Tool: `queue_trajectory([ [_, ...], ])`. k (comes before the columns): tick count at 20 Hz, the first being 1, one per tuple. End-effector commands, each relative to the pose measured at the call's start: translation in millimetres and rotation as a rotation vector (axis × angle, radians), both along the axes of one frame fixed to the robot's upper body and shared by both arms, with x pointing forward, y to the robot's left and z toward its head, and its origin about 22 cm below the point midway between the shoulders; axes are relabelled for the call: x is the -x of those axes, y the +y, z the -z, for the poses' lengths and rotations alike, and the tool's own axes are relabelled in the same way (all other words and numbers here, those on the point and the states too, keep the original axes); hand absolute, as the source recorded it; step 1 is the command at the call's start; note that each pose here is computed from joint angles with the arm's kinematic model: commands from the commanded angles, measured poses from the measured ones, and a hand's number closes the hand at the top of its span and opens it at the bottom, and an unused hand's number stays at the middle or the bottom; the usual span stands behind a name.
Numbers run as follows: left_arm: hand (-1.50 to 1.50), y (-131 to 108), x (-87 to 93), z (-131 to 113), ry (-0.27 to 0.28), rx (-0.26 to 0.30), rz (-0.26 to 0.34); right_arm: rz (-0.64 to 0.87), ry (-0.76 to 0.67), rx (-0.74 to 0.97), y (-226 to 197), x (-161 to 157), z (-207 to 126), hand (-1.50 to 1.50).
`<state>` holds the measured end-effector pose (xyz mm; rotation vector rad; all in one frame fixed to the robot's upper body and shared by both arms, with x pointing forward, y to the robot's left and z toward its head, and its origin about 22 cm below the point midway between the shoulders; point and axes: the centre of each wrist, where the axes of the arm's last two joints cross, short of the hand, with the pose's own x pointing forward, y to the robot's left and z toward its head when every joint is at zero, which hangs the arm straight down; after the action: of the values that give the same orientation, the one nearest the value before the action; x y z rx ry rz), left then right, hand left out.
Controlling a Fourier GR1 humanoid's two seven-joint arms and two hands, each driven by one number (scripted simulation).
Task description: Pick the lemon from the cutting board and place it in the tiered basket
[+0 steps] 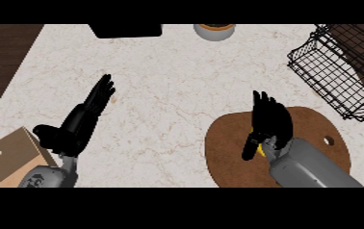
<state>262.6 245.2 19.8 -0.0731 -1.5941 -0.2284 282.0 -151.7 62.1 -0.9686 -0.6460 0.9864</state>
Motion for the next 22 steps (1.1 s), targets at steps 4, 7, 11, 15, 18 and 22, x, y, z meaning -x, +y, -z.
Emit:
queue_trajectory([
  [4,0.00,-7.3,0.8,22.4,0.079,-0.016,-0.020,0.214,0.070,0.089,-11.4,5.5,13.8,-1.50],
  [7,0.00,2.5,10.3,19.1,0.072,-0.003,-0.010,0.230,0.075,0.076,-13.1,14.1,13.2,-1.50],
  [11,0.00,-17.1,0.1,30.1,0.074,0.000,-0.017,0.208,0.085,0.063,-17.2,21.4,22.1,-1.50],
  [15,0.00,1.6,-2.6,27.1,0.061,0.000,-0.012,0.219,0.080,0.052,-23.2,19.5,42.9,-1.50],
  [18,0.00,-14.4,6.8,38.4,0.055,0.008,0.006,0.231,0.088,0.060,-12.5,5.2,33.9,-1.50],
  [22,0.00,-0.3,-5.0,33.0,0.051,0.011,-0.005,0.143,-0.063,-0.051,-21.1,23.2,40.8,1.50],
])
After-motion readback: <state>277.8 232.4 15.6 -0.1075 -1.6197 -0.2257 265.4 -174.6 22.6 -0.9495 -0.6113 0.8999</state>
